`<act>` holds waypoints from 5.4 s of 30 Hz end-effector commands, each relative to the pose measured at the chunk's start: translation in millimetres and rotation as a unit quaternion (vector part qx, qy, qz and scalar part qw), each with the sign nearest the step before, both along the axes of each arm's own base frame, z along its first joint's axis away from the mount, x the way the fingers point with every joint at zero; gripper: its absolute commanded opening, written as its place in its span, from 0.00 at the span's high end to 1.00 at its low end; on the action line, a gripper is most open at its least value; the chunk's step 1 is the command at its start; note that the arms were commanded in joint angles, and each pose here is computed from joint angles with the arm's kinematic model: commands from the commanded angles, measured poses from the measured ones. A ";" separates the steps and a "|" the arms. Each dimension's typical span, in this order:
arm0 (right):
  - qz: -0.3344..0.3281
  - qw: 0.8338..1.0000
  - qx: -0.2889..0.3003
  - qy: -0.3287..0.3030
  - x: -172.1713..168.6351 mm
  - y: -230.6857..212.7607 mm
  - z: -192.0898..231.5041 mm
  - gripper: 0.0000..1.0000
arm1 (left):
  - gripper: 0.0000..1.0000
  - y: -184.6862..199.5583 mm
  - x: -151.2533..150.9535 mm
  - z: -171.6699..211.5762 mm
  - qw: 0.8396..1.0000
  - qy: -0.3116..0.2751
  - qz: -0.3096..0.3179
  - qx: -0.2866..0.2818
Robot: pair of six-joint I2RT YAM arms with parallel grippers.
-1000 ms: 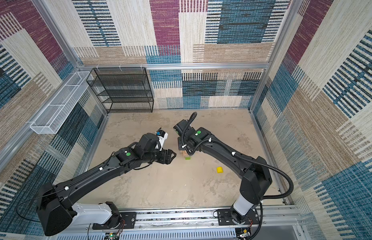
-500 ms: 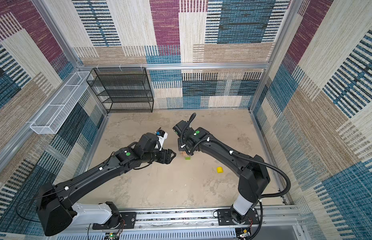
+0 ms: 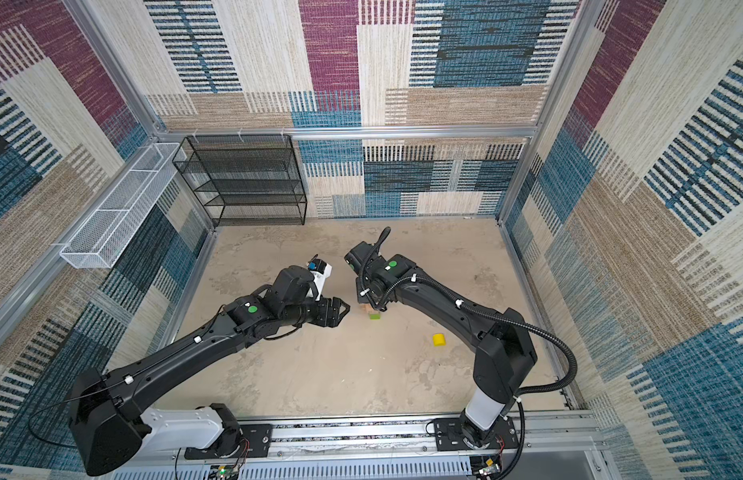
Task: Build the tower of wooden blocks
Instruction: 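Lower the wooden cylinder onto the stack and open the right gripper, then raise the right gripper off the stack while the left arm draws back, then move the open right gripper over the yellow half-round block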
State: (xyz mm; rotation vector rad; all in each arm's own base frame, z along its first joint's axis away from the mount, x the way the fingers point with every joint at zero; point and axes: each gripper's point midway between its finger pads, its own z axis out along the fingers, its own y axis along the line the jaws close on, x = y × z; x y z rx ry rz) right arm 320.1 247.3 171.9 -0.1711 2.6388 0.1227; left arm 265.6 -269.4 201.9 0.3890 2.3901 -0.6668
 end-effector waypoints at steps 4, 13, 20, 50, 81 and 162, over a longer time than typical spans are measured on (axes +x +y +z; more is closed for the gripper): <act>-0.009 1.000 -0.003 -0.013 5.3 -0.9 4.6 1.00 | 0.22 -2.0 3.3 2.9 1.000 -0.004 0.003 -0.010; -0.008 1.000 -0.009 -0.010 7.2 -0.3 2.4 1.00 | 0.22 -1.6 4.2 1.4 1.000 -0.003 0.004 -0.009; -0.008 1.000 -0.022 -0.005 8.2 -1.5 -0.9 0.98 | 0.22 -1.4 4.5 -1.8 1.000 0.000 0.003 -0.007; -0.004 1.000 -0.027 0.015 6.5 2.0 -3.0 0.54 | 0.22 1.6 6.2 -0.9 1.000 -0.001 0.006 -0.010; -0.063 0.994 0.046 -0.074 8.7 -13.3 74.1 0.28 | 0.22 20.3 7.4 20.3 0.999 -0.050 0.006 0.016; -0.372 0.921 0.108 0.051 -102.9 -179.9 -118.6 0.20 | 0.17 -72.9 -120.5 115.5 0.880 -0.320 -0.347 0.050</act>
